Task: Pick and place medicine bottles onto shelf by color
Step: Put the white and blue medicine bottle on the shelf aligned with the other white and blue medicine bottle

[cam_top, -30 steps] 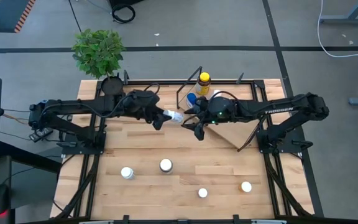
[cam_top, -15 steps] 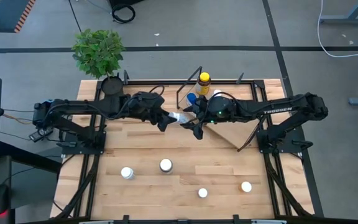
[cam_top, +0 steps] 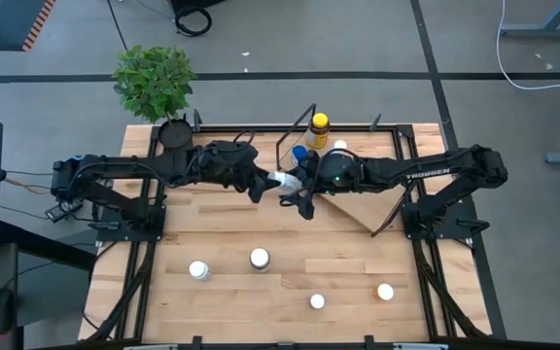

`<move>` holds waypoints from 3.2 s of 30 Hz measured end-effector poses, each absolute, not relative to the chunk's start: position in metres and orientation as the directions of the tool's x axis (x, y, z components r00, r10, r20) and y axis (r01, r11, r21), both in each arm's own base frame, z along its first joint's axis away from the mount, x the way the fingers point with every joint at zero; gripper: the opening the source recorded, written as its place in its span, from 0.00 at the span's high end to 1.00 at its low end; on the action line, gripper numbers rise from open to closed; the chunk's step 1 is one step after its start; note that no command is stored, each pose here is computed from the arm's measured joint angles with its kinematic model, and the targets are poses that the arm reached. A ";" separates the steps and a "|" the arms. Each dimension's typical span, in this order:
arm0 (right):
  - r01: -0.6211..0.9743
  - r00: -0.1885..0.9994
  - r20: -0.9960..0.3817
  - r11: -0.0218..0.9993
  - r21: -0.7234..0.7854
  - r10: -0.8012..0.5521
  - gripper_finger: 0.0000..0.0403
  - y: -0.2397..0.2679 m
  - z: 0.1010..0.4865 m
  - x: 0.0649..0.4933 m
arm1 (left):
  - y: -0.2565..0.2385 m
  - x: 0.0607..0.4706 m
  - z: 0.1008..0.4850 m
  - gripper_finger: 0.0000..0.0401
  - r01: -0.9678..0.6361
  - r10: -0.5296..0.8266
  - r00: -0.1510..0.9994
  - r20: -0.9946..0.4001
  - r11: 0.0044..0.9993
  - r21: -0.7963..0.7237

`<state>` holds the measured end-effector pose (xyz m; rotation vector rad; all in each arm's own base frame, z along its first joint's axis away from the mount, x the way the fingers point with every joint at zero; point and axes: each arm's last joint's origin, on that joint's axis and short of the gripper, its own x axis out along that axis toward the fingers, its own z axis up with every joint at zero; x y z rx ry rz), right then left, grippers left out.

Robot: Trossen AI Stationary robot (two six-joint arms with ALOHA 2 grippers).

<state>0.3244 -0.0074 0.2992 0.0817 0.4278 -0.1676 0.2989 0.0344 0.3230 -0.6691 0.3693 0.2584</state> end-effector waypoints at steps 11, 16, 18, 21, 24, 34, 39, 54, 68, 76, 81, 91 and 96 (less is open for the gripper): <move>0.193 0.903 -0.396 0.981 0.024 -0.168 0.22 -0.009 0.301 0.325 | 0.034 0.297 0.319 0.52 -0.361 0.096 0.884 -0.458 0.764 -0.535; 0.192 0.903 -0.396 0.981 0.024 -0.168 0.23 -0.009 0.301 0.325 | 0.034 0.297 0.319 0.51 -0.355 0.096 0.888 -0.450 0.765 -0.537; 0.192 0.903 -0.396 0.981 0.023 -0.168 0.24 -0.009 0.301 0.325 | 0.034 0.297 0.319 0.51 -0.356 0.096 0.888 -0.451 0.765 -0.537; 0.193 0.903 -0.396 0.981 0.025 -0.168 0.26 -0.009 0.301 0.325 | 0.034 0.297 0.319 0.52 -0.356 0.096 0.887 -0.451 0.765 -0.537; 0.194 0.903 -0.396 0.980 0.029 -0.168 0.28 -0.009 0.301 0.325 | 0.034 0.297 0.319 0.52 -0.355 0.096 0.888 -0.451 0.765 -0.537; 0.194 0.912 -0.373 0.980 0.034 -0.168 0.33 -0.009 0.303 0.327 | 0.034 0.297 0.319 0.52 -0.356 0.096 0.888 -0.450 0.765 -0.537; 0.194 0.911 -0.377 0.980 0.034 -0.167 0.39 -0.009 0.303 0.326 | 0.034 0.297 0.320 0.50 -0.354 0.097 0.889 -0.447 0.765 -0.538; 0.194 0.910 -0.380 0.980 0.033 -0.167 0.56 -0.009 0.303 0.326 | 0.034 0.299 0.322 0.49 -0.336 0.100 0.904 -0.415 0.767 -0.547; 0.215 0.907 -0.388 0.972 0.094 -0.163 0.56 -0.009 0.303 0.325 | 0.035 0.300 0.325 0.47 -0.324 0.105 0.914 -0.391 0.767 -0.553; 0.197 0.907 -0.398 0.974 0.112 -0.137 0.56 -0.008 0.302 0.325 | 0.035 0.300 0.326 0.48 -0.319 0.103 0.917 -0.385 0.768 -0.555; 0.190 0.906 -0.404 0.975 0.114 -0.129 0.55 -0.008 0.302 0.324 | 0.035 0.301 0.328 0.45 -0.305 0.104 0.927 -0.361 0.770 -0.561; 0.178 0.902 -0.417 0.977 0.117 -0.115 0.54 -0.007 0.301 0.324 | 0.035 0.302 0.330 0.47 -0.290 0.105 0.936 -0.336 0.771 -0.567; 0.172 0.904 -0.415 0.978 0.122 -0.107 0.54 -0.007 0.301 0.325 | 0.036 0.303 0.335 0.46 -0.263 0.114 0.953 -0.281 0.774 -0.577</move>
